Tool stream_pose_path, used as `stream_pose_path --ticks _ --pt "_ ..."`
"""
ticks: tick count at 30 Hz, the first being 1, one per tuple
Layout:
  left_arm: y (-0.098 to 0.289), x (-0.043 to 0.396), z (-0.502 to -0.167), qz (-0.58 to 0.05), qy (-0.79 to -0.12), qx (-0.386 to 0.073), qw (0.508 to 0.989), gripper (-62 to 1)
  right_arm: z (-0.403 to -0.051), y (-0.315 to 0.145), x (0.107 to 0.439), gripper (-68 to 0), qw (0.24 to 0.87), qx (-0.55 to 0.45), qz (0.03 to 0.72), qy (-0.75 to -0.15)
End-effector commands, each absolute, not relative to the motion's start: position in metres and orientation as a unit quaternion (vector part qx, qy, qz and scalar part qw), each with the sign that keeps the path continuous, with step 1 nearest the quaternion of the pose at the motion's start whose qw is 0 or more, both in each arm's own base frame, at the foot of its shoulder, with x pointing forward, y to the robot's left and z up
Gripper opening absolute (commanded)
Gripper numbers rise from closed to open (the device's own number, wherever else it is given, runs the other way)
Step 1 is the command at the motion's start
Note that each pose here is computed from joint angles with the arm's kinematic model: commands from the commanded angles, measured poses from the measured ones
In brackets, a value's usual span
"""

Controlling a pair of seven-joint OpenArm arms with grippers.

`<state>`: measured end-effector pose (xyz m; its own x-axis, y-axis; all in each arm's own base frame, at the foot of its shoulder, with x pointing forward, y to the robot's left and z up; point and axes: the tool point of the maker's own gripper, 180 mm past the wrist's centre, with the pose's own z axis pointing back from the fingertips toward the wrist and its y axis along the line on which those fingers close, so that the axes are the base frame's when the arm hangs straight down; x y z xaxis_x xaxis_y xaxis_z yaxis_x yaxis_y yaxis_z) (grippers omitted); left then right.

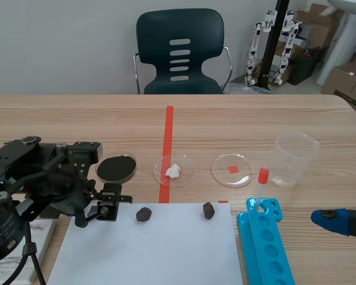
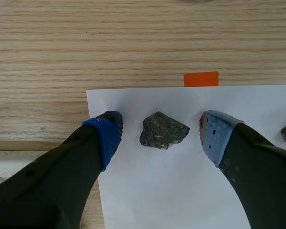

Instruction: Pick up the left mineral with the left hand

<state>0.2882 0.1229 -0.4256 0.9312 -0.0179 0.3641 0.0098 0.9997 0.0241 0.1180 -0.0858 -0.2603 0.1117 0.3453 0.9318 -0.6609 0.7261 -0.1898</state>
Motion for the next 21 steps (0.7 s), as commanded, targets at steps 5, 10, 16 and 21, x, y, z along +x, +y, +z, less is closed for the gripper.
stream_pose_path --ticks 5,10,16,21 --pt "0.124 0.296 -0.419 -0.007 -0.202 0.012 0.979 -36.9 -0.254 -0.087 0.123 -8.4 0.724 0.135 0.343 -0.583" --pt "0.123 0.297 -0.419 -0.006 -0.204 0.011 0.979 -46.7 -0.254 -0.087 0.123 -8.4 0.724 0.135 0.343 -0.583" --pt "0.123 0.299 -0.417 -0.007 -0.209 0.011 0.978 -51.1 -0.254 -0.087 0.123 -8.4 0.724 0.135 0.343 -0.583" --pt "0.121 0.304 -0.409 -0.008 -0.227 0.007 0.974 -51.1 -0.254 -0.087 0.123 -8.4 0.724 0.135 0.343 -0.583"
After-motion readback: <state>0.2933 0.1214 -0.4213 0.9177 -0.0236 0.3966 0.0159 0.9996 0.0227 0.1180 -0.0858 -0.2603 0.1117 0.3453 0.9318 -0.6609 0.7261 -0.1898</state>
